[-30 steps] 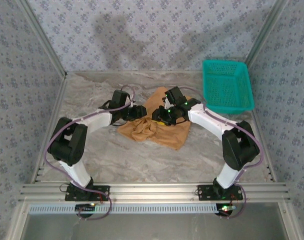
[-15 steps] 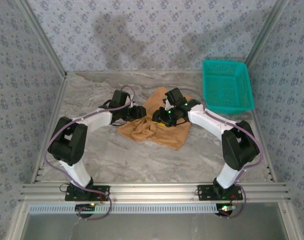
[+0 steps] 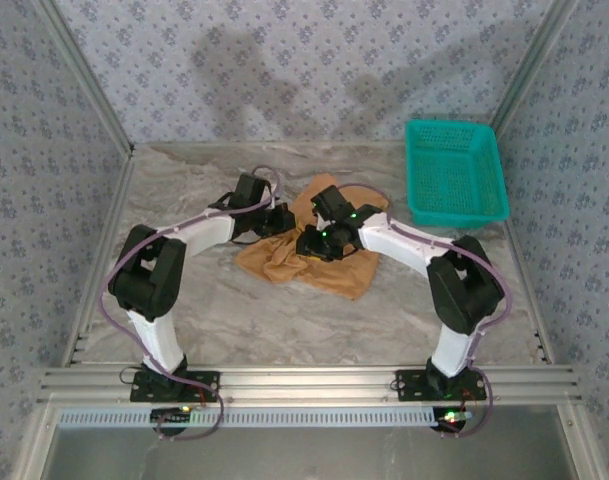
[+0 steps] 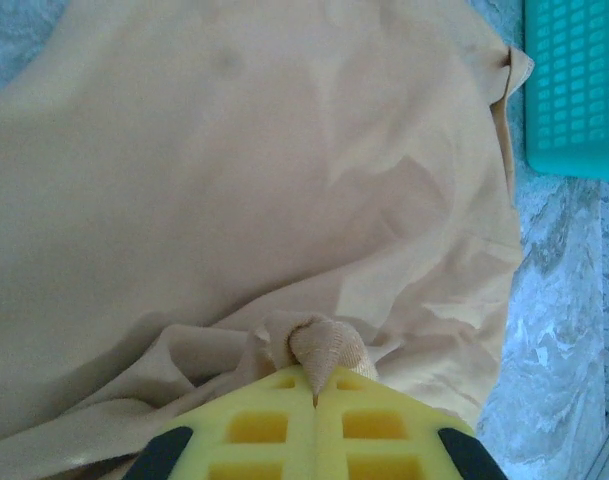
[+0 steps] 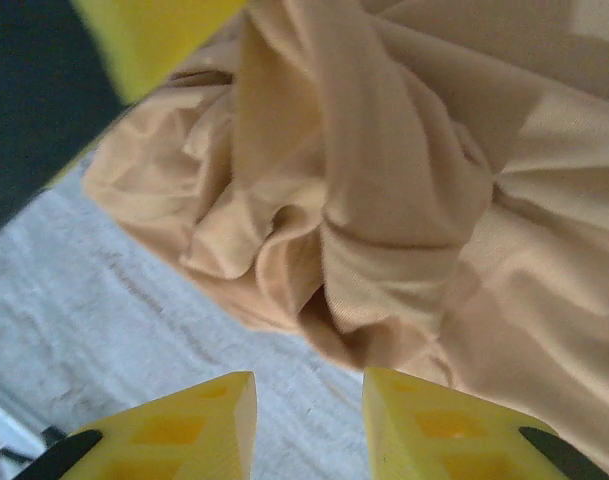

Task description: Fold the inside-out t-shirt

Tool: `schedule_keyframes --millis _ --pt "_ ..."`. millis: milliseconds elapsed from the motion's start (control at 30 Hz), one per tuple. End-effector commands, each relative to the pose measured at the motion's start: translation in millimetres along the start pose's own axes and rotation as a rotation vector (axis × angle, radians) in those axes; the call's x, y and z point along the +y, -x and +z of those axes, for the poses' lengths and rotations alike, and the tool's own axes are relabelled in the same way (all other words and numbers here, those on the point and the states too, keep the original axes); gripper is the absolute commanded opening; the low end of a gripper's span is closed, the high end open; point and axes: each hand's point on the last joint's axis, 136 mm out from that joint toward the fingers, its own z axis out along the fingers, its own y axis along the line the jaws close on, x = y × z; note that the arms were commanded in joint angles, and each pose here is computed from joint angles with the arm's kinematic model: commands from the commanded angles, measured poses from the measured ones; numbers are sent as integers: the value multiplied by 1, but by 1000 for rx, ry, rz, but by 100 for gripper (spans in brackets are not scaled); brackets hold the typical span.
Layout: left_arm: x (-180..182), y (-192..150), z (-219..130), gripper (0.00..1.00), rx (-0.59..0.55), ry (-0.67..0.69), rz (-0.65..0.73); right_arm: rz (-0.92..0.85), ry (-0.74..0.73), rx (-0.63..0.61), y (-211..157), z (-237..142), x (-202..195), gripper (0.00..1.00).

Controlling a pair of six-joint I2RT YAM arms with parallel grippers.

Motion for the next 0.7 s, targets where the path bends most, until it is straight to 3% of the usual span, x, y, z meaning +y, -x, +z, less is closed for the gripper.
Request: schedule_keyframes --millis 0,200,267,333,500,667 --pt "-15 9 -21 0 -22 13 29 -33 -110 -60 17 7 -9 35" --pt "-30 13 -45 0 -51 13 55 -44 -139 -134 42 19 -3 34" --pt "-33 13 -49 0 -56 7 59 -41 -146 -141 47 22 -2 22" --pt "-34 14 -53 0 -58 8 62 -44 -150 -135 49 21 0 0" --pt "-16 29 -62 0 -77 55 33 -133 -93 -143 33 -20 23 0" --pt "1 42 -66 0 -87 77 -20 -243 153 -219 2 -77 53 0"
